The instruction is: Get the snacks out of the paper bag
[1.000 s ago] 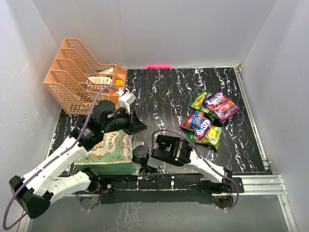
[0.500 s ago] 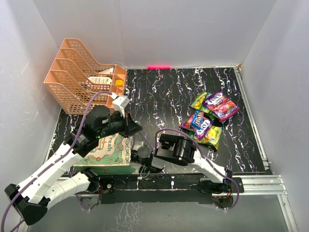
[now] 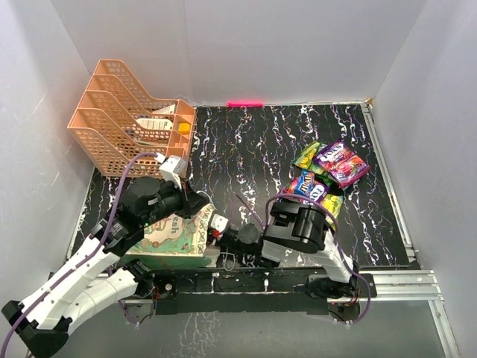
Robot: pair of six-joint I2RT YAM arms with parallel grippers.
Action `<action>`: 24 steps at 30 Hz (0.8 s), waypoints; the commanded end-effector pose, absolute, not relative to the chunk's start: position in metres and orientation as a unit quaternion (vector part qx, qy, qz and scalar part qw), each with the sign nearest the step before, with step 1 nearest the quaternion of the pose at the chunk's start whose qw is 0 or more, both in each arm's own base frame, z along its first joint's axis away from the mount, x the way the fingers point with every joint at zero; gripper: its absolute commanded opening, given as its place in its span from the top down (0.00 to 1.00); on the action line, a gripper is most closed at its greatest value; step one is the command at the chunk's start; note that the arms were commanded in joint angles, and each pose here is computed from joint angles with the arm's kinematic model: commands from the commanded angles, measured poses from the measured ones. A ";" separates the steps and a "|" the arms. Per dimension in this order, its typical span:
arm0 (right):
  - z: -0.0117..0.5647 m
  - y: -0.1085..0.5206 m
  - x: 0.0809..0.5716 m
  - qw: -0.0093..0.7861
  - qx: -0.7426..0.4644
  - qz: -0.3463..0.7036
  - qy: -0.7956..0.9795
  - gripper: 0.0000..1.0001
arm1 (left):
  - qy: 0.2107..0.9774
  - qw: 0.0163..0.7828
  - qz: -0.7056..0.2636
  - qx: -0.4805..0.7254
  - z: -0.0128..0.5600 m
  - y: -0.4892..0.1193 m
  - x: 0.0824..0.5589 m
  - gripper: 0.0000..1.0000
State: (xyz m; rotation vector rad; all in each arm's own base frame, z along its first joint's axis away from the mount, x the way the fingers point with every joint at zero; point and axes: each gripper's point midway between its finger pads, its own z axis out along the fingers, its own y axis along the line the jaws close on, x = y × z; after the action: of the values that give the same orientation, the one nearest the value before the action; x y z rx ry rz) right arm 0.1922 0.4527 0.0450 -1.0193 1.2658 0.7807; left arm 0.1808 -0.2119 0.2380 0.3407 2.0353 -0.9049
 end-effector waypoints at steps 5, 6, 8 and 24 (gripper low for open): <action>0.146 0.397 0.186 0.716 -0.335 0.365 0.491 0.93 | 0.799 0.461 -0.367 0.117 0.256 -0.208 0.185 1.00; 0.149 0.390 0.187 0.717 -0.332 0.359 0.497 0.93 | 0.799 0.462 -0.367 0.117 0.257 -0.207 0.185 1.00; 0.151 0.380 0.188 0.712 -0.335 0.341 0.514 0.93 | 0.801 0.461 -0.364 0.115 0.257 -0.205 0.184 1.00; 0.154 0.282 0.205 0.630 -0.295 0.180 0.695 0.93 | 0.789 0.474 -0.379 0.096 0.284 -0.215 0.197 1.00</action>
State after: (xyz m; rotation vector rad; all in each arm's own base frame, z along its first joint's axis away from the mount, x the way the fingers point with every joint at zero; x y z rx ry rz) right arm 0.1944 0.3232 0.1740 -0.7467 1.3516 0.5884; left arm 0.1882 -0.2077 0.2488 0.2459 2.0140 -0.8971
